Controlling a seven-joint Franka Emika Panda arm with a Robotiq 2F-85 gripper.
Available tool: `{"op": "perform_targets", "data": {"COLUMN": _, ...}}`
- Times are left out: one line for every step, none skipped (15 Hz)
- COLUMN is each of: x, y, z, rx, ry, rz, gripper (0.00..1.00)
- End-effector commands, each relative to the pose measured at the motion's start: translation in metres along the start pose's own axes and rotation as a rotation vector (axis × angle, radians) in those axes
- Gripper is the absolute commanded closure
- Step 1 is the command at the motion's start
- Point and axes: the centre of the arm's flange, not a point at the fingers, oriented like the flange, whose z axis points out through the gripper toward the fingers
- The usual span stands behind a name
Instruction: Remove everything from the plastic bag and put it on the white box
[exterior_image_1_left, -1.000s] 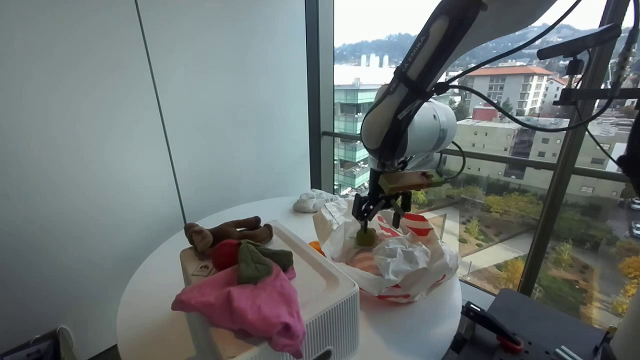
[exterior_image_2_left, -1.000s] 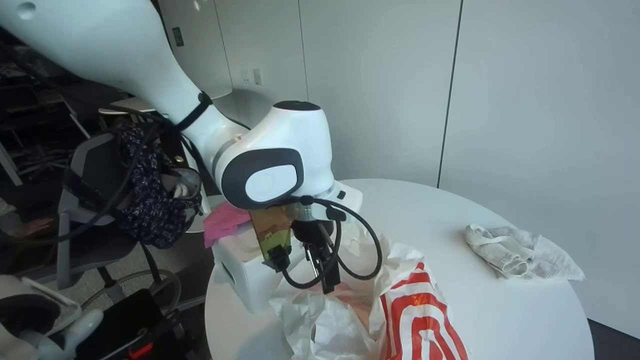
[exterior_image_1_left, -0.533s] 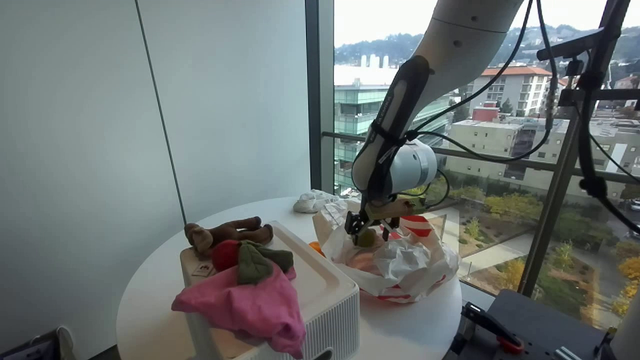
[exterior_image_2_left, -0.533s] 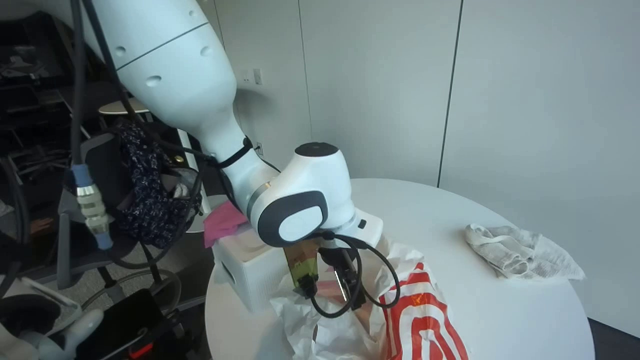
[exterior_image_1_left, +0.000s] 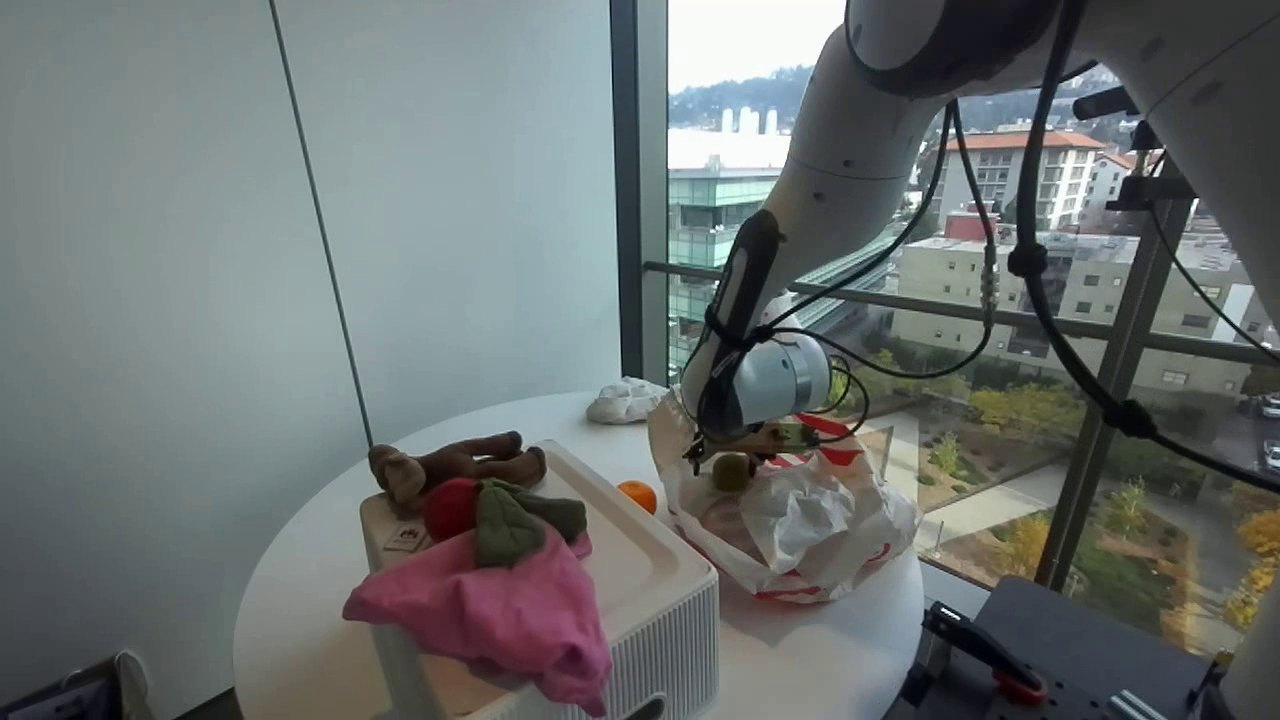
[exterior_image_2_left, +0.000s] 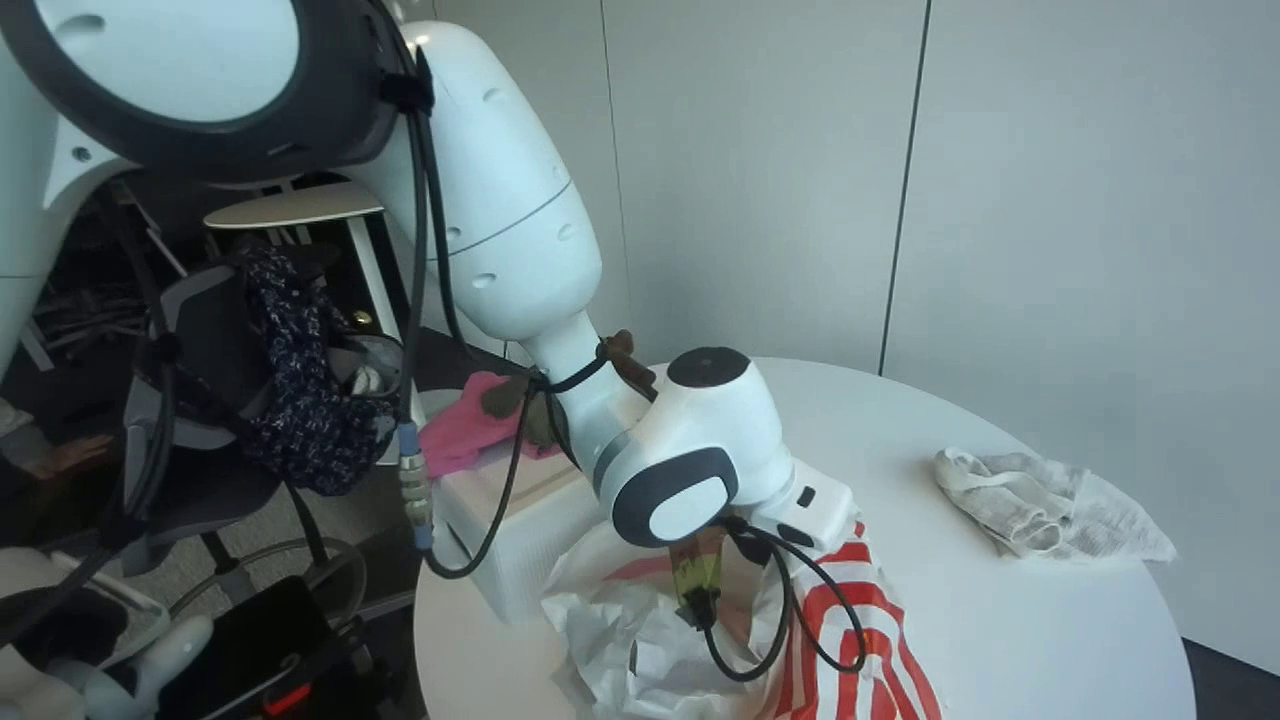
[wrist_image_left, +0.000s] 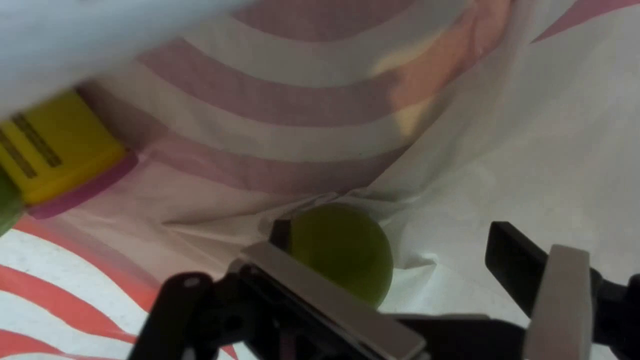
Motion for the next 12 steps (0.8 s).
{"op": "perform_targets", "data": {"x": 0.024, "y": -0.008, "z": 0.038, "rx": -0.009, "ry": 0.069, "rz": 0.092, "gripper": 0.00}}
{"op": "perform_targets", "data": {"x": 0.027, "y": -0.006, "z": 0.042, "rx": -0.014, "ry": 0.079, "rz": 0.100, "gripper": 0.00}}
{"op": "perform_targets", "data": {"x": 0.028, "y": -0.004, "z": 0.045, "rx": -0.019, "ry": 0.091, "rz": 0.102, "gripper": 0.00}}
{"op": "perform_targets", "data": {"x": 0.029, "y": -0.002, "z": 0.045, "rx": -0.028, "ry": 0.111, "rz": 0.094, "gripper": 0.00}}
{"op": "perform_targets", "data": {"x": 0.028, "y": 0.000, "z": 0.043, "rx": -0.034, "ry": 0.128, "rz": 0.084, "gripper": 0.00}}
{"op": "perform_targets", "data": {"x": 0.028, "y": 0.001, "z": 0.041, "rx": -0.036, "ry": 0.147, "rz": 0.073, "gripper": 0.00}}
{"op": "perform_targets", "data": {"x": 0.028, "y": 0.002, "z": 0.039, "rx": -0.038, "ry": 0.163, "rz": 0.065, "gripper": 0.00}}
{"op": "perform_targets", "data": {"x": 0.026, "y": 0.002, "z": 0.036, "rx": -0.037, "ry": 0.176, "rz": 0.058, "gripper": 0.01}}
{"op": "perform_targets", "data": {"x": 0.025, "y": 0.002, "z": 0.034, "rx": -0.036, "ry": 0.187, "rz": 0.055, "gripper": 0.00}}
{"op": "perform_targets", "data": {"x": 0.025, "y": 0.002, "z": 0.034, "rx": -0.042, "ry": 0.196, "rz": 0.048, "gripper": 0.05}}
{"op": "perform_targets", "data": {"x": 0.024, "y": 0.002, "z": 0.035, "rx": -0.048, "ry": 0.201, "rz": 0.044, "gripper": 0.26}}
{"op": "perform_targets", "data": {"x": 0.024, "y": 0.003, "z": 0.036, "rx": -0.056, "ry": 0.207, "rz": 0.040, "gripper": 0.29}}
